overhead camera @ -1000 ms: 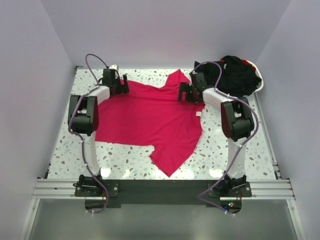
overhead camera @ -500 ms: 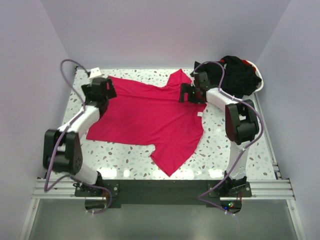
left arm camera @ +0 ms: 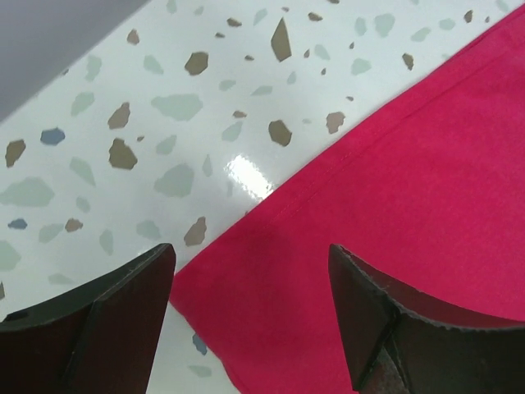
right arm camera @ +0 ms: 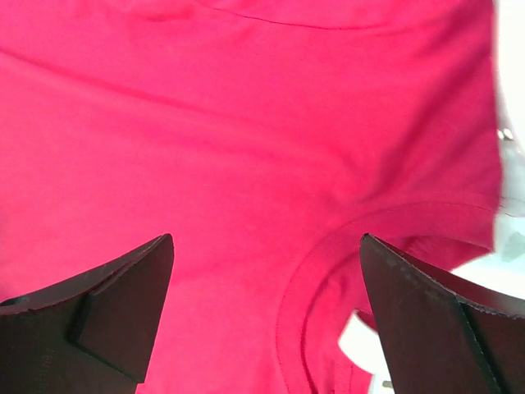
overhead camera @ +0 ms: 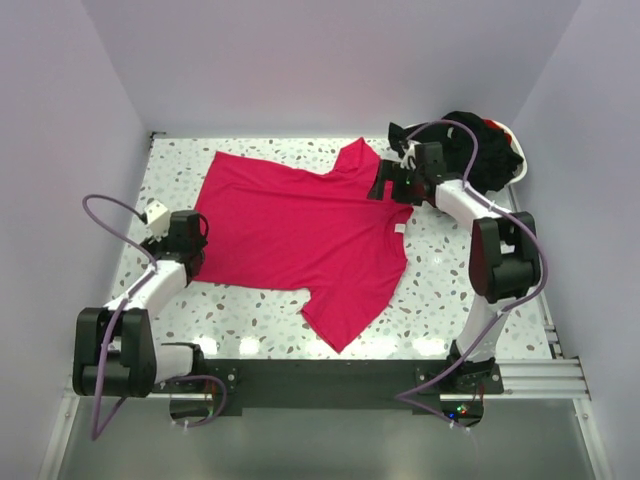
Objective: Fold and stack the t-shirts
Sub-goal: Flatten the tshirt out
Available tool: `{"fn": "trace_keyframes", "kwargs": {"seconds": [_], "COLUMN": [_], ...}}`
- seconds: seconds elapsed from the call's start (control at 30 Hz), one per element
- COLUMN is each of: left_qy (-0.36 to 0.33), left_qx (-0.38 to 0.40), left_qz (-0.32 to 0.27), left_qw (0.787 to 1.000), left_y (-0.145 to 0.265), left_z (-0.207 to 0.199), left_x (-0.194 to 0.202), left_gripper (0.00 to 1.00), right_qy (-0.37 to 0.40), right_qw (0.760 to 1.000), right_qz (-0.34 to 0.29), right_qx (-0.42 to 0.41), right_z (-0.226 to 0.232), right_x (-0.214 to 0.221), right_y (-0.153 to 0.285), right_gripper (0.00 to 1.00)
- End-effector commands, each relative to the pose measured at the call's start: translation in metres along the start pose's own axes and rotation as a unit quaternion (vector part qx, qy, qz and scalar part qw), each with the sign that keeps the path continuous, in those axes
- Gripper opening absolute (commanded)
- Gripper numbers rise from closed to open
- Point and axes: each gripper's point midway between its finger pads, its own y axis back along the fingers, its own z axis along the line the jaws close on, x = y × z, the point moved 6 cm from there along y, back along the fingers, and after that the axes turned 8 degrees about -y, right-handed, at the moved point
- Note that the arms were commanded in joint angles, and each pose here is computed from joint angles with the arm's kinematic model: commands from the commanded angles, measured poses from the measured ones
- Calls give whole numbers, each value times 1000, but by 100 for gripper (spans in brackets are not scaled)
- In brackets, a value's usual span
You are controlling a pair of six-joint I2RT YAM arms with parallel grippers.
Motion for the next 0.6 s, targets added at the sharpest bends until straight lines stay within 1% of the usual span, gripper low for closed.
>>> {"fn": "trace_keyframes", "kwargs": {"seconds": [0.0,0.17,0.2,0.27,0.43,0.57], "left_qy": [54,53,60,62,58,58], "left_qx": [-16,-14,-25,-21,-8,3], "left_qz": [-7,6,7,7,34,58], "left_qw": [998,998,998,998,998,997], "left_y": [5,8,6,7,-1,-5], "left_z": [9,18,25,28,30,27], "left_x": [2,17,16,16,21,27], "left_gripper": [79,69,67,62,56,53], "right_qy": [-29,-46,-48,-51,-56,-58], "right_qw": [998,997,996,996,996,996], "right_qz": [-33,-37,-37,-35,-38,-41], "right_qx": [-41,-58,-59,-59,-60,-62], "right_z": [-5,-13,-15,-16,-19,-21], "right_x": [-19,-20,-20,-20,-20,-21], "right_y": [21,24,24,23,25,27], "right_gripper": [99,99,99,99,99,99]}}
